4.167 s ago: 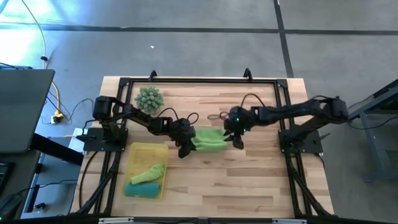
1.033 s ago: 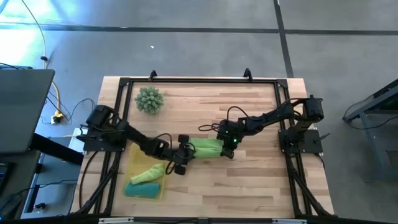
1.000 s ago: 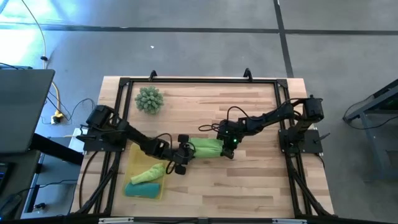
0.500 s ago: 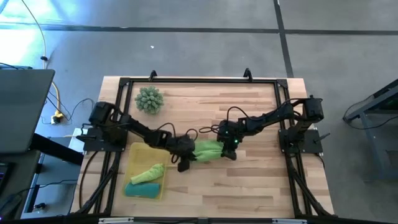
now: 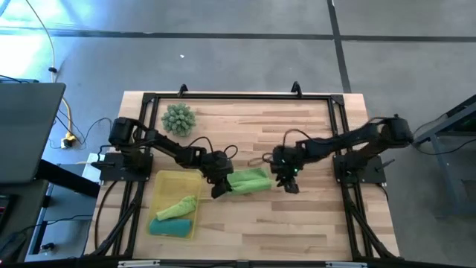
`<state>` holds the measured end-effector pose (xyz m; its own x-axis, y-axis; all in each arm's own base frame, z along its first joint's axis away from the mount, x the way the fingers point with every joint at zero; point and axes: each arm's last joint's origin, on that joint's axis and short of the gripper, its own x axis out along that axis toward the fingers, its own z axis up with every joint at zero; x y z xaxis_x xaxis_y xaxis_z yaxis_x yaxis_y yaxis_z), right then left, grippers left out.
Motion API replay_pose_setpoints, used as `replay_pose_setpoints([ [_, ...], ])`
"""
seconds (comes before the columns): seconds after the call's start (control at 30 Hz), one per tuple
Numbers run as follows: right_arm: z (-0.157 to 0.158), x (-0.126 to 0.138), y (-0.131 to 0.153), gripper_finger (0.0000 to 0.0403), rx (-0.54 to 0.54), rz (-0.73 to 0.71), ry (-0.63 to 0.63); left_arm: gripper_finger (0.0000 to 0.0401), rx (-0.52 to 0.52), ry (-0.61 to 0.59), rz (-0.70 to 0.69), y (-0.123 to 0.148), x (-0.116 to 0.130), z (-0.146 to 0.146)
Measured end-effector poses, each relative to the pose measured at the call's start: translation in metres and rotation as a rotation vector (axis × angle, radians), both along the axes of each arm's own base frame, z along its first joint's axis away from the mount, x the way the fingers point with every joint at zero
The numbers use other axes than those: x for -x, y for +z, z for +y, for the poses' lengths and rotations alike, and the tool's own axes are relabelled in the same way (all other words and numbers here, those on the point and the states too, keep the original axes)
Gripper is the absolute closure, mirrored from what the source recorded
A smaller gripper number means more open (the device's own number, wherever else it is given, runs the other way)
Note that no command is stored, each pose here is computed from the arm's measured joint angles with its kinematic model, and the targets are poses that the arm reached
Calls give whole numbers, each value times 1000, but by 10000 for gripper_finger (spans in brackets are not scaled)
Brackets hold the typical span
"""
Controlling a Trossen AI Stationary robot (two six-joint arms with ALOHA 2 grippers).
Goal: Roll microfiber towels into tight, uniform cylinder then place into a basket
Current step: Roll the green towel
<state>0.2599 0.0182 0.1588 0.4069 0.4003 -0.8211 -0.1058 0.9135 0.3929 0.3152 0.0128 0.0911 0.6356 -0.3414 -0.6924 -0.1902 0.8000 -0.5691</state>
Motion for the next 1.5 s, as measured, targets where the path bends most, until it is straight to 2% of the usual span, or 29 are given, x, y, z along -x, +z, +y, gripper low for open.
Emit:
replay_pose_setpoints([
  [0.1,22,3,11,286,204,-110,84,394,5,11,7,0,0,2],
  [0.23,53,5,12,286,510,-218,164,393,3,16,8,0,1,2],
  [0.33,70,6,10,286,629,-261,166,391,2,18,9,-1,1,2],
  [0.53,95,-1,-5,286,622,-330,174,390,1,24,11,-1,1,2],
  [0.67,98,-6,-24,286,743,-303,191,390,3,30,12,-1,1,3],
  [0.8,98,-7,-36,286,778,-266,184,390,2,32,15,-1,1,1],
  [1.07,103,-8,-29,286,777,-327,172,389,2,35,15,-1,0,0],
  [1.3,98,-9,-29,285,804,-317,149,389,3,36,14,-1,0,1],
  [1.5,88,-13,-29,258,783,-300,130,389,3,36,14,-1,0,1],
])
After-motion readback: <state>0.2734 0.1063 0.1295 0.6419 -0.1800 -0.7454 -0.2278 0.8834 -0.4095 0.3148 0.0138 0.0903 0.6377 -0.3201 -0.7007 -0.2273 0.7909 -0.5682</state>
